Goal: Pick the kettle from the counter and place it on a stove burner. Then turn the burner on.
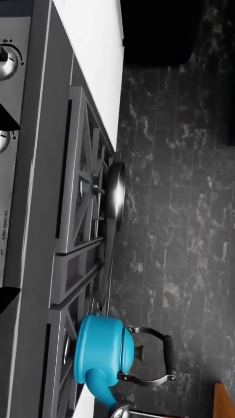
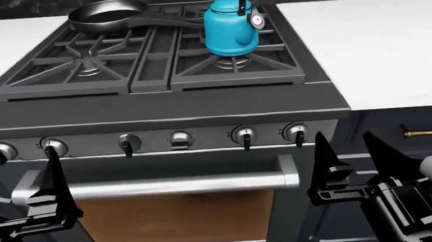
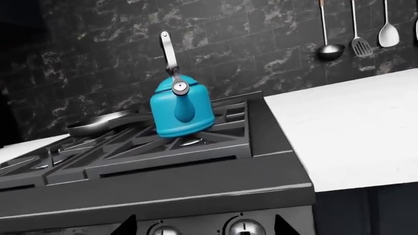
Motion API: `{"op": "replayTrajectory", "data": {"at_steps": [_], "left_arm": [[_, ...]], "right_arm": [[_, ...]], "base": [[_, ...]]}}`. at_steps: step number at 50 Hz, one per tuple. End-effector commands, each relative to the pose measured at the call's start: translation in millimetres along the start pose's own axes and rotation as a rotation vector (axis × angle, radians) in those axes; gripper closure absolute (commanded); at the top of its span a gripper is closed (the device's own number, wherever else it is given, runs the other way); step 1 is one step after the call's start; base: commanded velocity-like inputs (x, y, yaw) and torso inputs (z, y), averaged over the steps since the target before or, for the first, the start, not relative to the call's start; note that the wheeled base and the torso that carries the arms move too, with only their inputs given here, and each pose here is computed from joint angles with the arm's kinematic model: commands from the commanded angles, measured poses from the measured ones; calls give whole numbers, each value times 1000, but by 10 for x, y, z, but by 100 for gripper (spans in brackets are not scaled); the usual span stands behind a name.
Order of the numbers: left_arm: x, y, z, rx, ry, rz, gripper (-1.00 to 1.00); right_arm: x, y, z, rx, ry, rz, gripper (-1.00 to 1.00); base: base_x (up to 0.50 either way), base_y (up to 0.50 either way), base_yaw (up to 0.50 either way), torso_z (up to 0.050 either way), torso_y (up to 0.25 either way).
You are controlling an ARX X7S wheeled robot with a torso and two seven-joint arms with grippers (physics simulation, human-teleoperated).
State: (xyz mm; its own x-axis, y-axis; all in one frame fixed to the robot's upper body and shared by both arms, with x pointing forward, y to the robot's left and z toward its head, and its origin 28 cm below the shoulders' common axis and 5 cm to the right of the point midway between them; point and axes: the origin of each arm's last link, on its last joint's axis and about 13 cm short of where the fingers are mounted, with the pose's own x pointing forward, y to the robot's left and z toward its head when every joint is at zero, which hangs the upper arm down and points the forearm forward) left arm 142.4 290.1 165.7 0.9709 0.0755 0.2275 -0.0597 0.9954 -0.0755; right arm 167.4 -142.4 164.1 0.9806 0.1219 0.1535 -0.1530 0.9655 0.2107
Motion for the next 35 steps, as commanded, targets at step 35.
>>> {"op": "replayTrajectory", "data": {"at_steps": [35], "left_arm": [[0, 9, -50, -7, 11, 7, -100]], "right_arm": [[21, -16, -93, 8, 35, -15, -100]], "base": [[0, 0, 0, -31, 0]]}}
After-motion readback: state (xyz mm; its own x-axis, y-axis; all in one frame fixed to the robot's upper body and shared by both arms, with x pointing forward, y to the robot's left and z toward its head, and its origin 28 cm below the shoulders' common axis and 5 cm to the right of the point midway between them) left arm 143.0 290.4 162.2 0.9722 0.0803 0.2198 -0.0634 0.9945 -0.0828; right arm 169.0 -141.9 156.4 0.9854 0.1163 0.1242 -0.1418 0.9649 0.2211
